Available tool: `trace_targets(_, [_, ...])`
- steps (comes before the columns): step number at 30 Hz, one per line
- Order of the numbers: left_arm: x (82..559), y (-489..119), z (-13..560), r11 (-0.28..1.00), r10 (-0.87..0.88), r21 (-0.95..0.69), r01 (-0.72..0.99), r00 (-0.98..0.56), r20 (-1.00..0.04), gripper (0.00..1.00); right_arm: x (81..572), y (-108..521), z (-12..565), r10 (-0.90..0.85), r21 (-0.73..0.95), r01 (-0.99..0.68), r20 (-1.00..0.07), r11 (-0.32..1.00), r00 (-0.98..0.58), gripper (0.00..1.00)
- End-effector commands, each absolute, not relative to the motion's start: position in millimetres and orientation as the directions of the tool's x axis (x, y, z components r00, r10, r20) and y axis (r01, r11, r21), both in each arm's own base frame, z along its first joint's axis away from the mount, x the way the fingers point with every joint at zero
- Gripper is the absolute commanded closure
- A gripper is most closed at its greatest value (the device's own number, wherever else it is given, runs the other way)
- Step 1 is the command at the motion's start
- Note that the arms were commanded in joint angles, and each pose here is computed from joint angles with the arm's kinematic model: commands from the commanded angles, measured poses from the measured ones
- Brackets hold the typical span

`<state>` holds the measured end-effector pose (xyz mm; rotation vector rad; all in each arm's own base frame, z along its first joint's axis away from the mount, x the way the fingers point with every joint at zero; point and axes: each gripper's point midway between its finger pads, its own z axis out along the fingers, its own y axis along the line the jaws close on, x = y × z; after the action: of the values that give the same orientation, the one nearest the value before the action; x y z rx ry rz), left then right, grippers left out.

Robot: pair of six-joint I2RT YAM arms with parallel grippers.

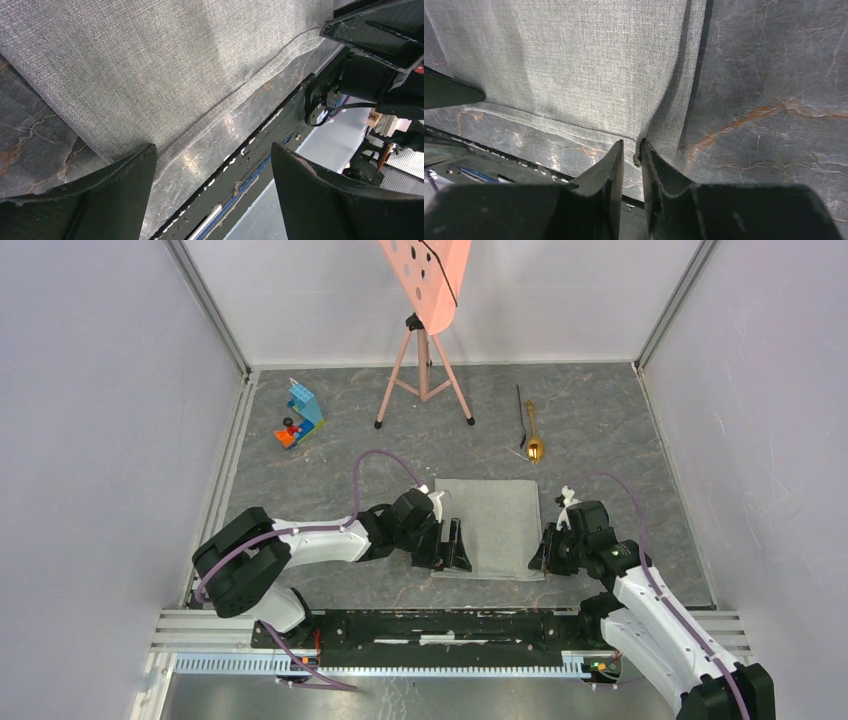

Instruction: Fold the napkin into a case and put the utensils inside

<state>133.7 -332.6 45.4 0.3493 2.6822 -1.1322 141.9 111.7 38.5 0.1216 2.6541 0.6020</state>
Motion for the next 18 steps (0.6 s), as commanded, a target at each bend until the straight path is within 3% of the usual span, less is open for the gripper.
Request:
trace_targets(1, [139.5,-340.1,73.2,0.639,0.099,-0.705,0.307,-0.942,-0.320,0.10,142.7,115.6,36.5,0.201,0.459,0.005,-0.379,0.888,-0.903,0.77])
trace_targets(3, [139.4,-338.7,76.6,0.639,0.092,-0.706,0.305,-0.942,-0.323,0.10,143.8,116.4,37.8,0.201,0.462,0.003,-0.381,0.887,-0.903,0.93])
trace_targets(4, [139.5,-338.1,78.9,0.637,0.086,-0.708,0.305,-0.941,-0.327,0.10,145.0,117.5,39.8,0.201,0.466,-0.002,-0.384,0.885,-0.901,0.96])
trace_targets(8, [140.2,-324.4,78.1,0.677,0.060,-0.677,0.289,-0.939,-0.340,0.11,153.0,122.1,51.5,0.177,0.475,-0.047,-0.416,0.879,-0.892,1.00])
trace_targets(13, [143.1,-299.7,62.2,0.767,0.050,-0.585,0.262,-0.934,-0.353,0.29,162.5,140.7,57.8,0.123,0.532,-0.147,-0.439,0.834,-0.890,1.00])
trace_targets(18, [137.9,-298.2,44.3,0.777,0.068,-0.578,0.249,-0.946,-0.316,0.45,189.0,162.1,71.9,0.099,0.570,-0.218,-0.472,0.792,-0.876,1.00])
